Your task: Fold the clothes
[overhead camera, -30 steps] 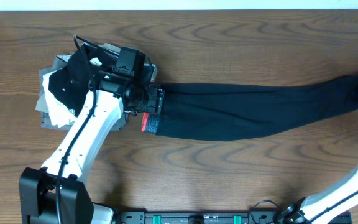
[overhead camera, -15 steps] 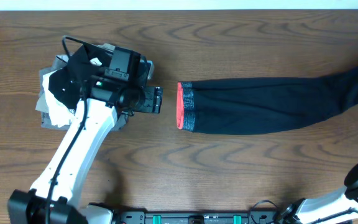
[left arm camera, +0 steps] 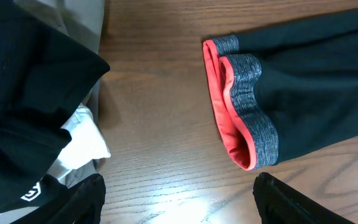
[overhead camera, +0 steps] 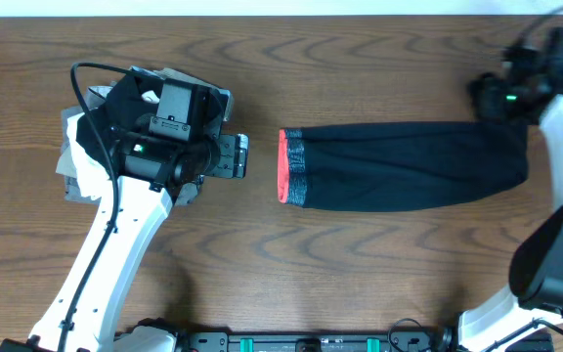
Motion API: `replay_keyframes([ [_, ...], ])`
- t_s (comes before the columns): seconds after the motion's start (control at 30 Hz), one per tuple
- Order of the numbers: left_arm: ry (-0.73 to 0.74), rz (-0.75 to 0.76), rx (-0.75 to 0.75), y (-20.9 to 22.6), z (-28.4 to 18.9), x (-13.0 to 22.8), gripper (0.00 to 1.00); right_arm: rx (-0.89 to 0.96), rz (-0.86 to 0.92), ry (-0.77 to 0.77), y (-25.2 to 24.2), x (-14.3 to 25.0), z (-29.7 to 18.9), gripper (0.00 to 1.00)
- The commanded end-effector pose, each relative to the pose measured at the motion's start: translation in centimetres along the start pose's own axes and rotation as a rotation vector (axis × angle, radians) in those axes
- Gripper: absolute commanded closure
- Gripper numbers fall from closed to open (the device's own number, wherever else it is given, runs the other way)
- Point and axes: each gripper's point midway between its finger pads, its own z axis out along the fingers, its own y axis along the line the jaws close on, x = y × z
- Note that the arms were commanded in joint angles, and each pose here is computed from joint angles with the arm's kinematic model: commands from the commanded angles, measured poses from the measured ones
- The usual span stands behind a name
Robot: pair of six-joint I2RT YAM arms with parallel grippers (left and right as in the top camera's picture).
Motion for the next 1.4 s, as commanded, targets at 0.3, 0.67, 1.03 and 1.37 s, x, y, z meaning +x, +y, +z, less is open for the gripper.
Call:
replay_keyframes([
  [0.3,-0.028,-0.003,-0.009,0.1,-0.7,-0.7,0.22,-0.121,-0.272,0.180,13.4,6.7,2.9,0.99],
  [0.67,-0.022,-0.010,-0.009,0.1,-0.7,-0.6,0.21,-0.245,-0.465,0.272,23.1,12.6,2.6,0.99],
  [1.03,0.100,-0.276,0.023,-0.4,2.5,0.8,0.16,-0.313,-0.525,0.261,25.2,13.6,2.2,0.67],
  [1.37,0.320,-0.426,0.229,-4.4,9.1,2.6,0.11,-0.248,-0.283,0.184,18.0,8.2,2.4,0.63],
])
